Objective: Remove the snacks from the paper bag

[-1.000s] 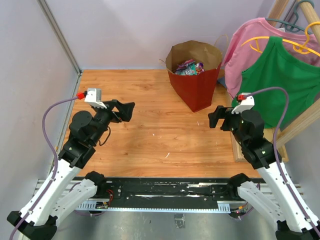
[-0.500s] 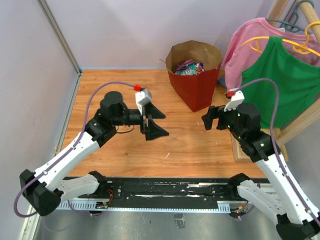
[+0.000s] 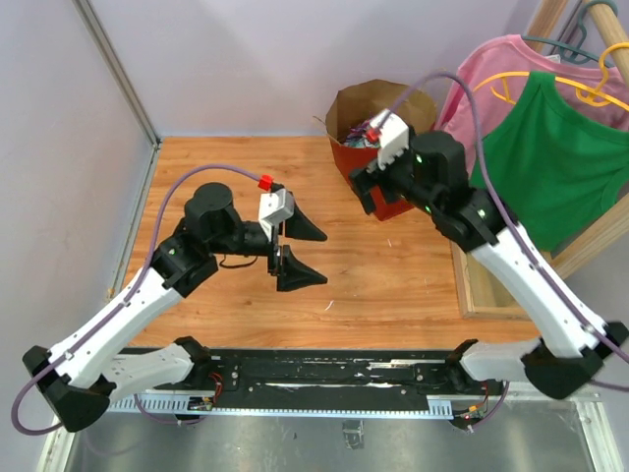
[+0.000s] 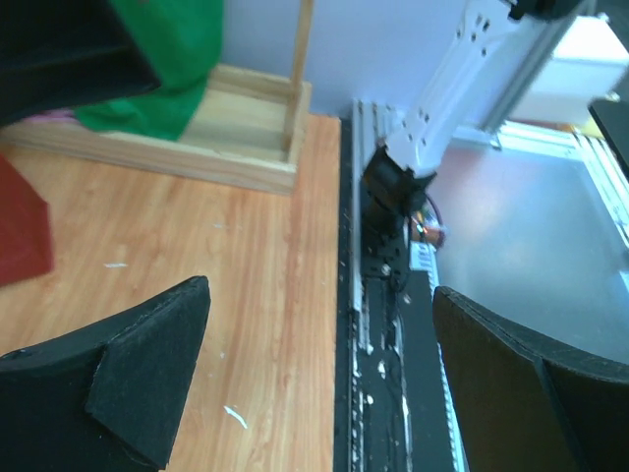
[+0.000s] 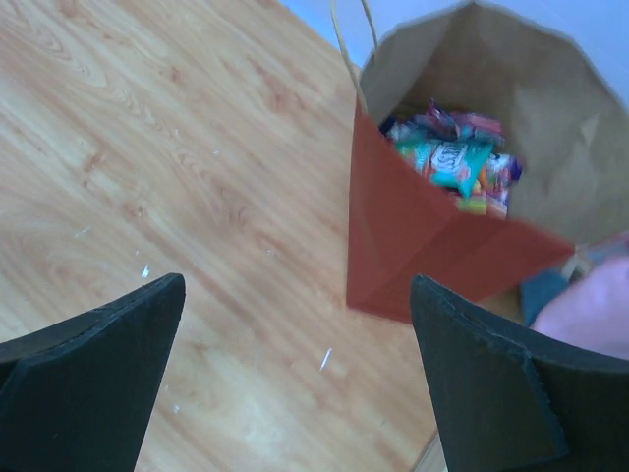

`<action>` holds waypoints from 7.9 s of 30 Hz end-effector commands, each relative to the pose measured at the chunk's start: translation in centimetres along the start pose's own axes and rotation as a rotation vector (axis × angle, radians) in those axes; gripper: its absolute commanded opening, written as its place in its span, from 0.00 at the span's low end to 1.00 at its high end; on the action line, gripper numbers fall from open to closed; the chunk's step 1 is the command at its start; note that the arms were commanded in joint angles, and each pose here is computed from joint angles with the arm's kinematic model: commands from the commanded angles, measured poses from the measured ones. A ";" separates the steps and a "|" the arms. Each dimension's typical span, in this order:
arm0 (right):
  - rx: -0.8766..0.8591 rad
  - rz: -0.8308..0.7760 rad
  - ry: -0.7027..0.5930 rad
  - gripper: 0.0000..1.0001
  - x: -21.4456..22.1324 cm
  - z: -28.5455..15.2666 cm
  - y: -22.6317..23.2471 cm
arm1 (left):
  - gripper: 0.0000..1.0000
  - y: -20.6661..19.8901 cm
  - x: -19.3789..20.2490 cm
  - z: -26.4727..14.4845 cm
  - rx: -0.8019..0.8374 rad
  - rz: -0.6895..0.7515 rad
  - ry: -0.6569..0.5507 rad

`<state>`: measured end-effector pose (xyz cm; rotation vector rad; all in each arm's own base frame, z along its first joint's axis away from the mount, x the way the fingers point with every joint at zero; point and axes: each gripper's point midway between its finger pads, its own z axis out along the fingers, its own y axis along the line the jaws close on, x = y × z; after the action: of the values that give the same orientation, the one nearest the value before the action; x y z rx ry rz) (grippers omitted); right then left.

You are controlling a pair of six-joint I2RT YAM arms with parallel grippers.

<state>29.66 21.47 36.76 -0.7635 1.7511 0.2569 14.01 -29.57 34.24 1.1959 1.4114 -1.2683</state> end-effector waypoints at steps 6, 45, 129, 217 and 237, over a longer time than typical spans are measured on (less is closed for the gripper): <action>-0.152 -0.167 0.169 0.97 -1.6 8.1 -0.1 | 1.00 9.5 -5.5 -6.4 -0.575 -0.243 -0.338; -0.079 -0.374 0.428 0.01 7.4 22.3 1.9 | 1.00 20.8 6.3 -21.6 -1.104 -0.762 -0.525; 0.248 0.135 0.290 0.98 17.6 27.7 -3.7 | 1.00 47.5 13.0 -0.5 -0.897 -0.996 -0.320; 0.057 0.421 0.238 0.95 24.2 -1.6 6.0 | 0.71 26.3 22.3 1.8 -0.954 -1.180 -0.400; -0.017 0.532 0.201 0.85 24.5 -2.0 7.6 | 0.57 30.6 24.1 1.4 -1.068 -1.160 -0.535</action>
<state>20.23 17.14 13.44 -0.3562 2.1232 0.5228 38.66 -27.51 4.31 -0.7436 2.0330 -1.0254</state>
